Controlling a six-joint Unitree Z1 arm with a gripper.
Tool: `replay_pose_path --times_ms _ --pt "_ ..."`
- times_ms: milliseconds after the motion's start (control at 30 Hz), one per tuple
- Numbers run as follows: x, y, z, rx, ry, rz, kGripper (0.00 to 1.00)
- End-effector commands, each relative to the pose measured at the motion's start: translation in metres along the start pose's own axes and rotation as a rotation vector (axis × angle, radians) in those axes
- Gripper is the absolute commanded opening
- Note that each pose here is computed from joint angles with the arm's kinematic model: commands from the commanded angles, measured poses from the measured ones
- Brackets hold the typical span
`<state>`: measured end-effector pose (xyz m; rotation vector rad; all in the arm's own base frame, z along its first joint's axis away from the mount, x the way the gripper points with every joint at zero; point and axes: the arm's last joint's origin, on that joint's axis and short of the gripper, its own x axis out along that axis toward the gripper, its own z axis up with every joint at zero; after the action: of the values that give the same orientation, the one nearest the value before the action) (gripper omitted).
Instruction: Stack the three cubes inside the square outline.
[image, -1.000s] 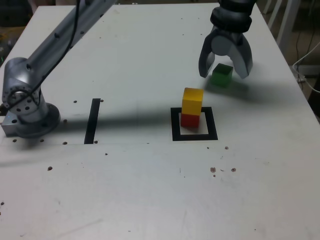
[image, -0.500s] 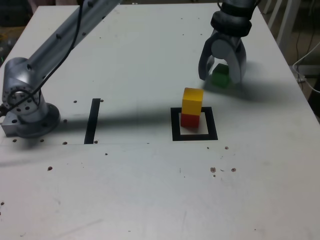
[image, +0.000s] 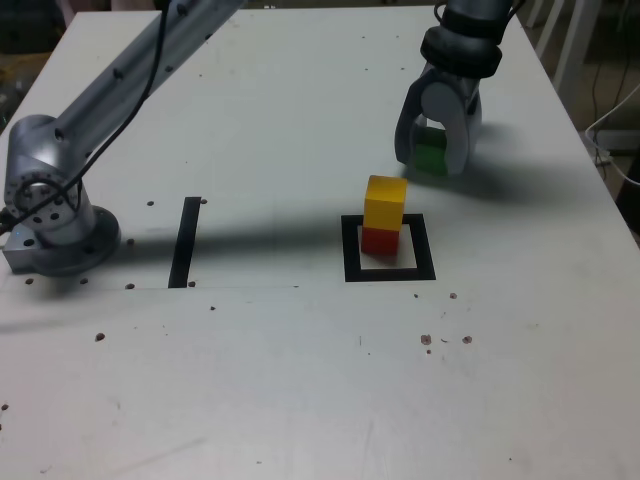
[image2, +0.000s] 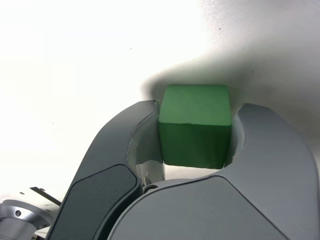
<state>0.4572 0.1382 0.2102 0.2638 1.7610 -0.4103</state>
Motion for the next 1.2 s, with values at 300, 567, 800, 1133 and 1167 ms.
replay_pose_path --times_ms 300,567,800,1133,1167 --pt "-0.03 -0.022 -0.012 -0.01 0.01 0.054 0.26" --pt "-0.074 -0.064 -0.037 -0.043 -0.041 0.106 0.26" --pt "-0.088 -0.102 -0.053 -0.088 -0.06 0.079 0.26" --pt "-0.079 -0.143 -0.054 -0.175 -0.024 0.011 0.26" --pt "-0.078 -0.145 -0.053 -0.179 -0.019 0.005 0.26"
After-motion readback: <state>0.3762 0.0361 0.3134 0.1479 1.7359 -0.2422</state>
